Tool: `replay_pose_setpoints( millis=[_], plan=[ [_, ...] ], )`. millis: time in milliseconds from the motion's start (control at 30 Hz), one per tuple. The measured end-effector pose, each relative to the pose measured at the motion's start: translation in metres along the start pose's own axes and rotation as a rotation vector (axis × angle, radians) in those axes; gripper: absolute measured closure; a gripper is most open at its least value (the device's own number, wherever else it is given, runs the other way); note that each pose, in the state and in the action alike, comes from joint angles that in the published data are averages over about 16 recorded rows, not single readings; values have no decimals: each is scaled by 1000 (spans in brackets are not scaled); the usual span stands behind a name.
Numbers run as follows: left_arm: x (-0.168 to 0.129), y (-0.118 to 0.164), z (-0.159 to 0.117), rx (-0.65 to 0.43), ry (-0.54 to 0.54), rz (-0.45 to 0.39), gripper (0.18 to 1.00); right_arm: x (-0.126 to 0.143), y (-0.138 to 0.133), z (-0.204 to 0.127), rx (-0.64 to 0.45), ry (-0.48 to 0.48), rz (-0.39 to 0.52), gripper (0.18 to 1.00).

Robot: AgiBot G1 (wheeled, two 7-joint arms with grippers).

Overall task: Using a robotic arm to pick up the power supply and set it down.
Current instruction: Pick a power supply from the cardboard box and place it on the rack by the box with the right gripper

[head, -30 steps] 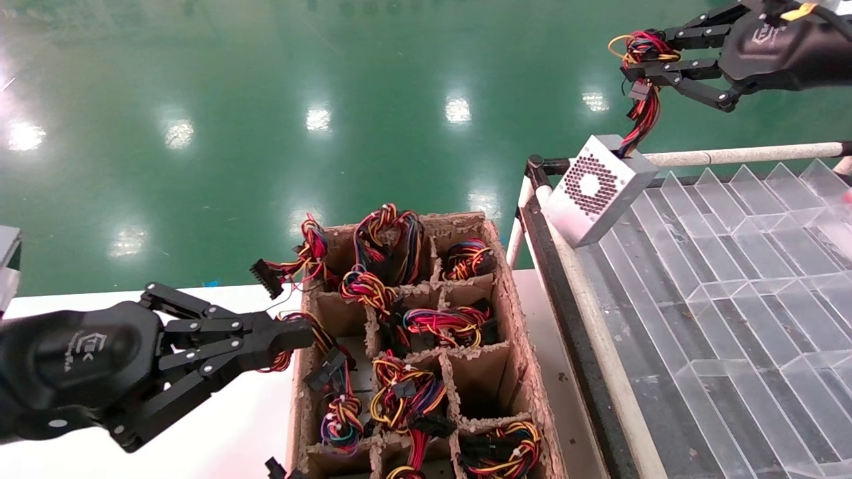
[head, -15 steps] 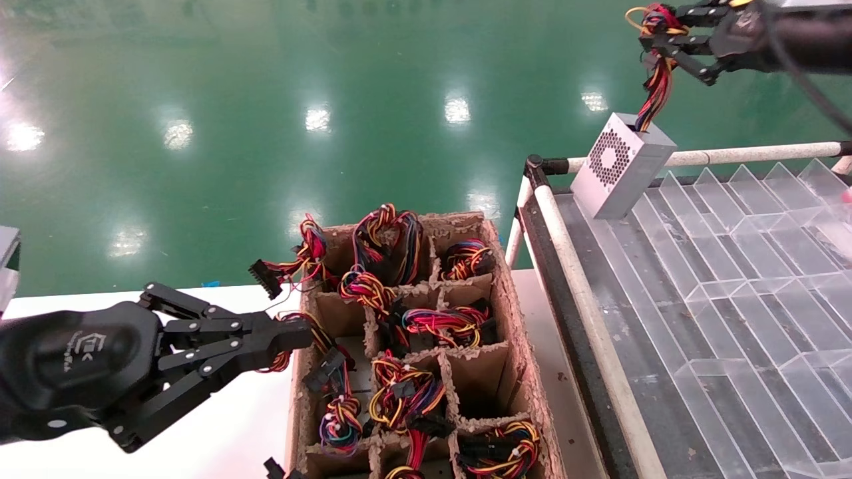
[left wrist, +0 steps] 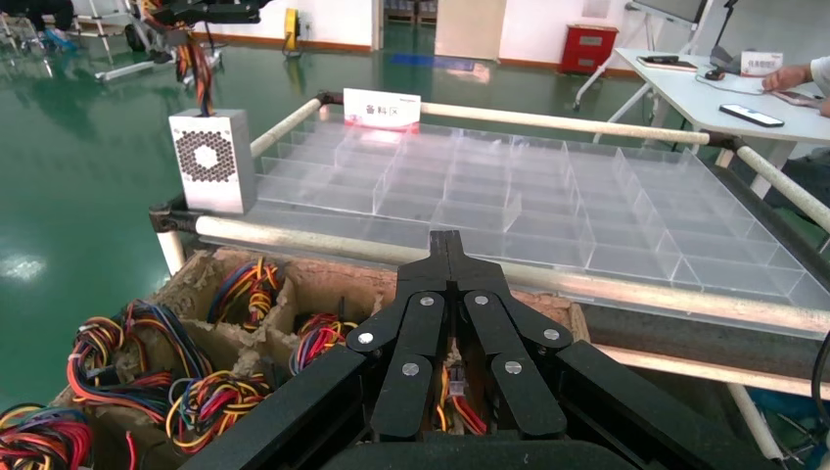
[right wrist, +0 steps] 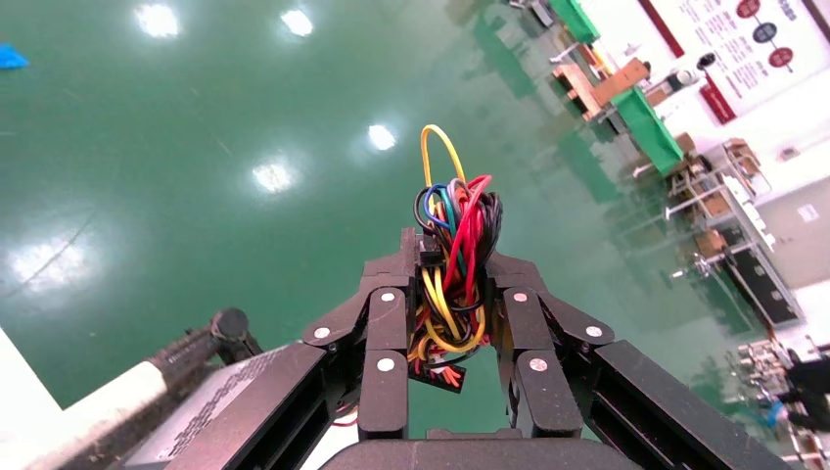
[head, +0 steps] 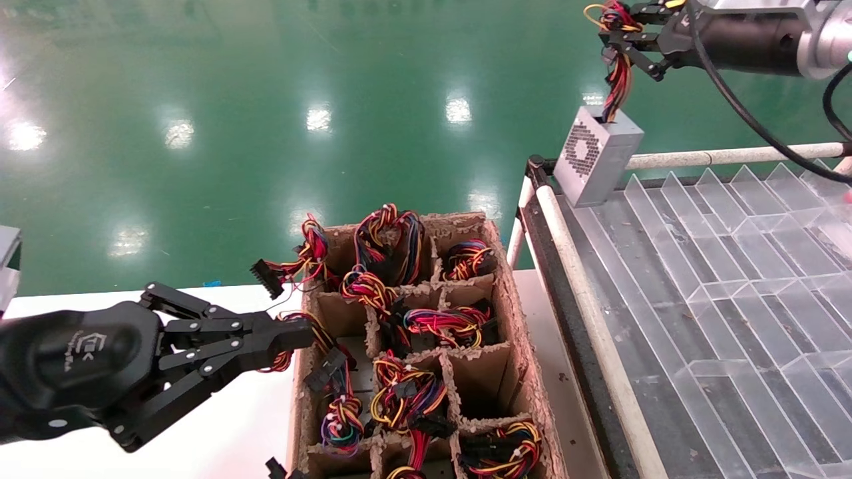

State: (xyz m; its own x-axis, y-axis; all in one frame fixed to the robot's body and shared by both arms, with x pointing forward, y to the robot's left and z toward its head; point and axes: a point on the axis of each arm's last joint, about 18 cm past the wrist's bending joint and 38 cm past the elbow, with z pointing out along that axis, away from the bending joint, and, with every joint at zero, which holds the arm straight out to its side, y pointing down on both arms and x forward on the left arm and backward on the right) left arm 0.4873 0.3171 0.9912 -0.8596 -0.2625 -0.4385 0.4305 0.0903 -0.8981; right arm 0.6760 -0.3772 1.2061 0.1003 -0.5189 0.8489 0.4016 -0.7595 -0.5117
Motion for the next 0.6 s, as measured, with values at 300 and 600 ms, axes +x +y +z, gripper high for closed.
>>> replay_pose_setpoints(
  millis=[300,600],
  plan=[
    [0,0,0,0,0,0,993,-7,-14,8,25,-36,-14,884],
    [0,0,0,0,0,0,993,-14,-10,9,10,-60,-8,884]
  ],
)
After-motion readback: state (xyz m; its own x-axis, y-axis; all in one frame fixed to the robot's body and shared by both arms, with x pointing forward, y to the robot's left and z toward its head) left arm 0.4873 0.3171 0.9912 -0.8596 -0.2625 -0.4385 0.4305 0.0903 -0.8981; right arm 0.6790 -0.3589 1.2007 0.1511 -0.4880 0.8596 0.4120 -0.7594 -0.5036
